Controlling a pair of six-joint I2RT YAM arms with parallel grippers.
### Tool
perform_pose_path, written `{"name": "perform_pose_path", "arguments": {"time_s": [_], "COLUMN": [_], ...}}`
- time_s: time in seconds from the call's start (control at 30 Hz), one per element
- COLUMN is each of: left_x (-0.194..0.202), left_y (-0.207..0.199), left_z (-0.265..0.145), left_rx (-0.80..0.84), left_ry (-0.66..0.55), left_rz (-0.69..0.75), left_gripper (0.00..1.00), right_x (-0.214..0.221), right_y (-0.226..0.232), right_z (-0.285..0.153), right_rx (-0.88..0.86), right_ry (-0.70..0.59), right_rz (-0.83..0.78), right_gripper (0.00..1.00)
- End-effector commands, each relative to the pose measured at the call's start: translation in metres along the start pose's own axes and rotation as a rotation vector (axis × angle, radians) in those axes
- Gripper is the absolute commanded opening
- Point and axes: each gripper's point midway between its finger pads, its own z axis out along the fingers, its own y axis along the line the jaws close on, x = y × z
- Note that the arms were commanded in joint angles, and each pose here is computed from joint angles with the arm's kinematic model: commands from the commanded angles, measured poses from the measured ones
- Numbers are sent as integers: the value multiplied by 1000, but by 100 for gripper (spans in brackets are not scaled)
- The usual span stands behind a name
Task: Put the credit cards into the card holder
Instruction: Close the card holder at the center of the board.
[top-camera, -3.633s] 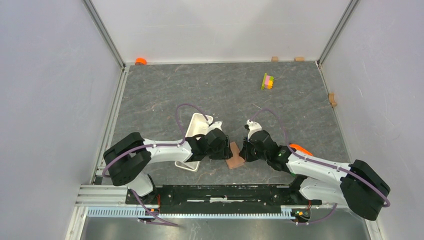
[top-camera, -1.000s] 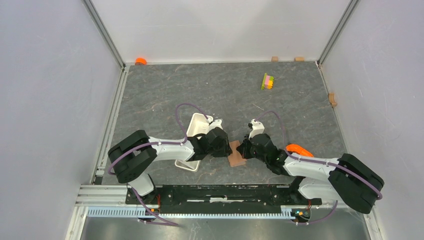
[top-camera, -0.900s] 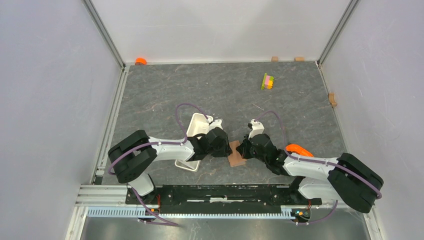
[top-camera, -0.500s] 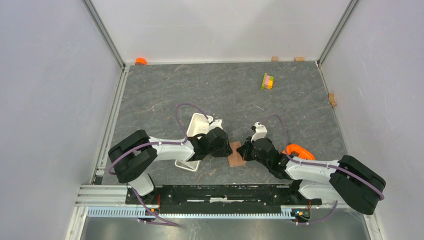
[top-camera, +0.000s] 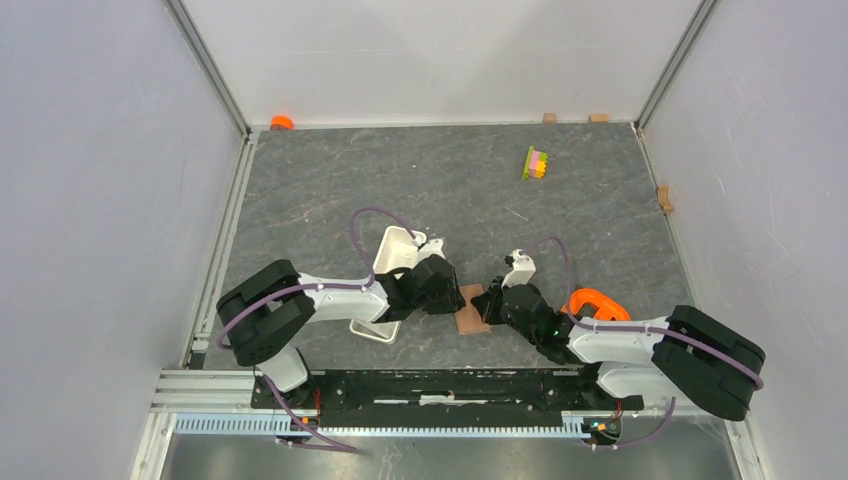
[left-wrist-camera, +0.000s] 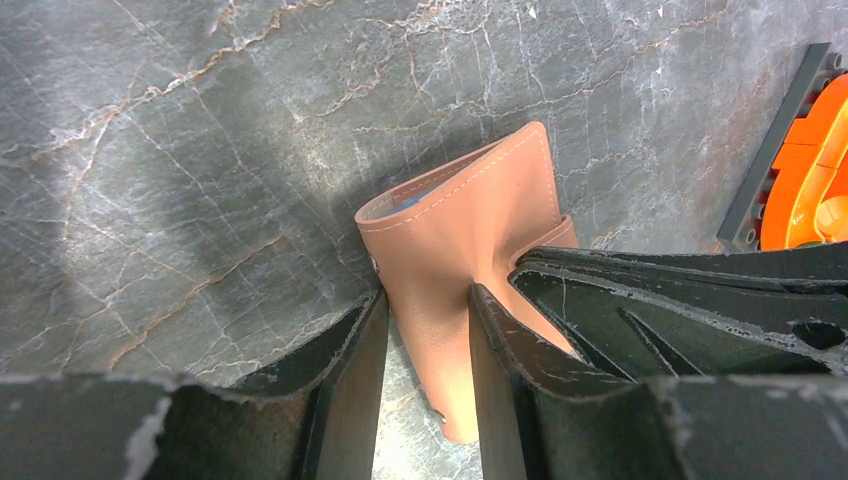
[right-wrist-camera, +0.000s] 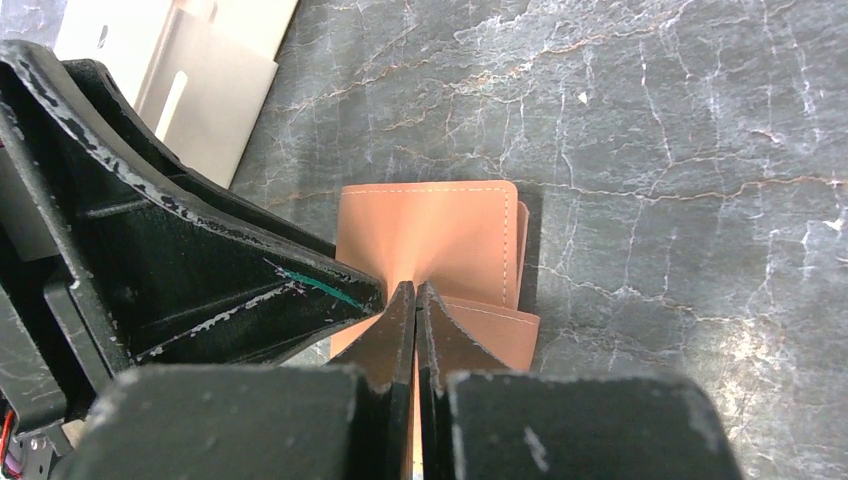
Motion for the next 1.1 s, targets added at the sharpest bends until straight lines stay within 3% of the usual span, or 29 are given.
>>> {"name": "perform_pose_path", "arguments": {"time_s": [0.0,0.77,1.07], "left_x": [48,21,-39], "left_y": [65,26,-31], "left_z": [1,-9,-40], "left_rx": [-207,-104,72], "left_ry": [143,99,36], "left_rz": [26,43,94], "left_gripper": [43,46,53], "right_x": [71,112,135], "right_y": [-65,-112,-146], "right_z": [-26,-54,-78], "right_rx": [200,353,430], "right_ry": [235,296,309], "right_rz": [-69,-26,22], "right_gripper": [0,0,0]}}
